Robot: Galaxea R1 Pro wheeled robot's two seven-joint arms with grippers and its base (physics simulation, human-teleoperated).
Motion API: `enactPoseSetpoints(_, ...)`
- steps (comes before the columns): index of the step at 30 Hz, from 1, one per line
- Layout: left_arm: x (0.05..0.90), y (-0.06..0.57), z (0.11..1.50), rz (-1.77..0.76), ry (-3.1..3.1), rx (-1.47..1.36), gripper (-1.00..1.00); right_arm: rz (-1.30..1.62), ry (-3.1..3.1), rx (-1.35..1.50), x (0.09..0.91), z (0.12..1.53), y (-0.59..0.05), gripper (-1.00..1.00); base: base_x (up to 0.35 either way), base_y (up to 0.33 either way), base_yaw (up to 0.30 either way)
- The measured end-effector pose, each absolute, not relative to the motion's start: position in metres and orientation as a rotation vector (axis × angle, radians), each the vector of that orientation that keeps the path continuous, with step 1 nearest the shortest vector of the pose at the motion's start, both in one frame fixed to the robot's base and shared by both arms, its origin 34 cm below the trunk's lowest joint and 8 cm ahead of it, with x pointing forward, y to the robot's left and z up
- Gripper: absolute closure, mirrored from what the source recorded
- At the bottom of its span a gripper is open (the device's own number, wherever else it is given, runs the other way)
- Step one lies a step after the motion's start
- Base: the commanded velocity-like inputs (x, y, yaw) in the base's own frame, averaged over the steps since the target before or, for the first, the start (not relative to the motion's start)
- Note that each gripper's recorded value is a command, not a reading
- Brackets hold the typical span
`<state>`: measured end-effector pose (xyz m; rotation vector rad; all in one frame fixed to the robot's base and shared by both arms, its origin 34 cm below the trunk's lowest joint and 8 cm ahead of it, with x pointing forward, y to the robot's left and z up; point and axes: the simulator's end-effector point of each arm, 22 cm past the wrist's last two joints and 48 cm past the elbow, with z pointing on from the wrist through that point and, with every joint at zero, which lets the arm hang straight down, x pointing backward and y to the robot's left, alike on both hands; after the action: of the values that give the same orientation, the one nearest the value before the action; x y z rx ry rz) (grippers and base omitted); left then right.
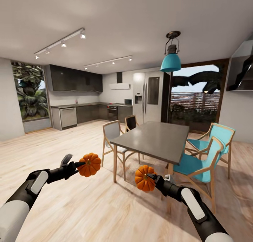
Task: Place each of the two pumpkins and all three candles from the living room inside a cabinet in the living room (use any cabinet), then make sure every cabinet is closed, and position the cauldron so it is next to a table in the living room.
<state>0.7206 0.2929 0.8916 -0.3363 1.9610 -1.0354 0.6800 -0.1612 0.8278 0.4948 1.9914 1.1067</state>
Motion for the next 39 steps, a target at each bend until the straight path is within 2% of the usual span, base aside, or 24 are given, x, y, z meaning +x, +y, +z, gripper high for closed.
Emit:
enactPoseSetpoints(8, 0.721, 0.293, 0.891, -1.036, 1.962, -0.338, 1.0, 1.104, 2.008, 0.467, 0.678, 0.826, -0.153, 1.0, 0.183, 0.0, 0.262)
enactPoseSetpoints(32, 0.721, 0.291, 0.89, -1.04, 1.963, -0.336, 1.0, 1.106, 2.034, 0.408, 0.675, 0.827, -0.134, 1.0, 0.01, 0.0, 0.276)
enactPoseSetpoints(39, 0.72, 0.292, 0.89, -1.037, 1.963, -0.338, 1.0, 1.102, 2.039, 0.376, 0.677, 0.832, -0.127, 1.0, 0.242, 0.0, 0.279)
